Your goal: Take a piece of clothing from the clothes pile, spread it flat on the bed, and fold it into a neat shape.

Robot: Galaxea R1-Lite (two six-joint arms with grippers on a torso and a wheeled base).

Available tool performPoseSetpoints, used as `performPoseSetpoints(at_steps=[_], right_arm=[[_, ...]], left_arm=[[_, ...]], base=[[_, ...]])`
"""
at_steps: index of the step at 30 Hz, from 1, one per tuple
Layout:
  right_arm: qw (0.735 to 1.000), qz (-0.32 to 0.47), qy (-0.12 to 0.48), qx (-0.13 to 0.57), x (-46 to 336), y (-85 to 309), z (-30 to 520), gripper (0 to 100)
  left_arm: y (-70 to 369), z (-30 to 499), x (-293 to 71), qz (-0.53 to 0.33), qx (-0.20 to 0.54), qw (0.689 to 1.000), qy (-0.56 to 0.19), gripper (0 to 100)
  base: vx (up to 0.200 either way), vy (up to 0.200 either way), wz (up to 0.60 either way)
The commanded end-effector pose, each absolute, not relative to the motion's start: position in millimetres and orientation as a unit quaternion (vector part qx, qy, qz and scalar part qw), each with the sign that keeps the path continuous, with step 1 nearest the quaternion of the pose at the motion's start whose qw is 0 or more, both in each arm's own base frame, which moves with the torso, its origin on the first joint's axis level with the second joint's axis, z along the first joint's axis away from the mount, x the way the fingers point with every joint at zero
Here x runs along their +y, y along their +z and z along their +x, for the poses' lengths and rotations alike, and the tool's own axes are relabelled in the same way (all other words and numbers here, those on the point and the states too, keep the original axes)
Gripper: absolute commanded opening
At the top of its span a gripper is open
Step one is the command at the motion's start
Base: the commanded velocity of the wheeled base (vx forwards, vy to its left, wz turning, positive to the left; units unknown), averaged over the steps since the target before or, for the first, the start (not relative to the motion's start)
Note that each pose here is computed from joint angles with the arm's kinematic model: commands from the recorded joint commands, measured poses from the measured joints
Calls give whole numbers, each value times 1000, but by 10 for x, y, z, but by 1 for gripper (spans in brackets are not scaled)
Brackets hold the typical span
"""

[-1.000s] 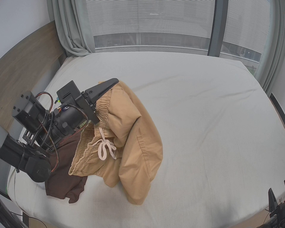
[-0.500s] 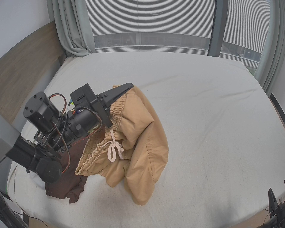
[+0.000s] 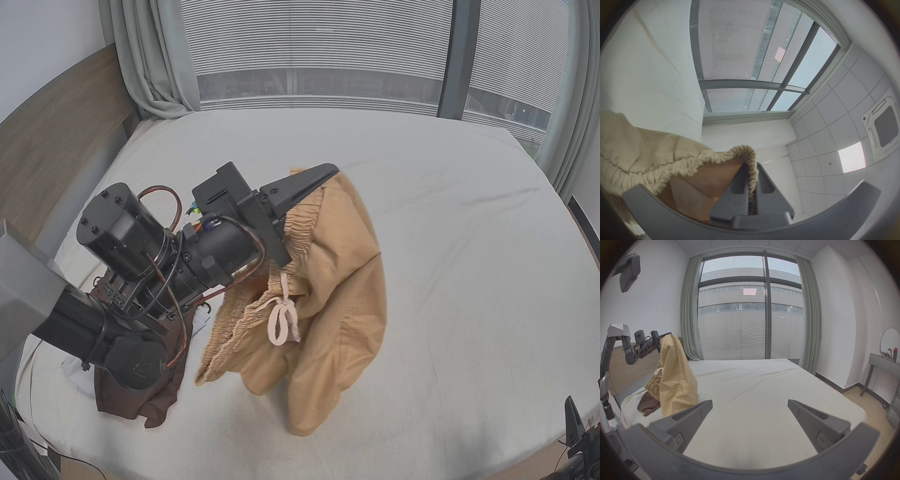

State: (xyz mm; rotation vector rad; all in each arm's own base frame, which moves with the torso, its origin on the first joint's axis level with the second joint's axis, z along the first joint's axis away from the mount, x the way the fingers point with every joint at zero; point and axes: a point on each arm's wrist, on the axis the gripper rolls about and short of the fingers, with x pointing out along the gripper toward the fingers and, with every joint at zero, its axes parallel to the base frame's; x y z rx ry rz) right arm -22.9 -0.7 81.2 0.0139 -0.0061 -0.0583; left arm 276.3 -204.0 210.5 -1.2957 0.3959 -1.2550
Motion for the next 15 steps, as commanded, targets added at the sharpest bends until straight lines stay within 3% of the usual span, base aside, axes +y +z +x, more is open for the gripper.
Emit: performPoseSetpoints(at_steps=[1, 11, 15], right_arm=[[1000, 8, -29, -3, -7, 760, -228, 100], [1000, 7, -29, -3, -7, 760, -228, 100], [1000, 7, -29, -3, -7, 760, -228, 100]], left_arm=[[2177, 2704, -2189, -561, 173, 583, -561, 0], [2373, 2527, -2395, -559, 173, 545, -600, 0], [2521, 2455, -2409, -572, 176, 515, -613, 0]], base=[[0, 0, 0], [0, 0, 0], [0, 0, 0]])
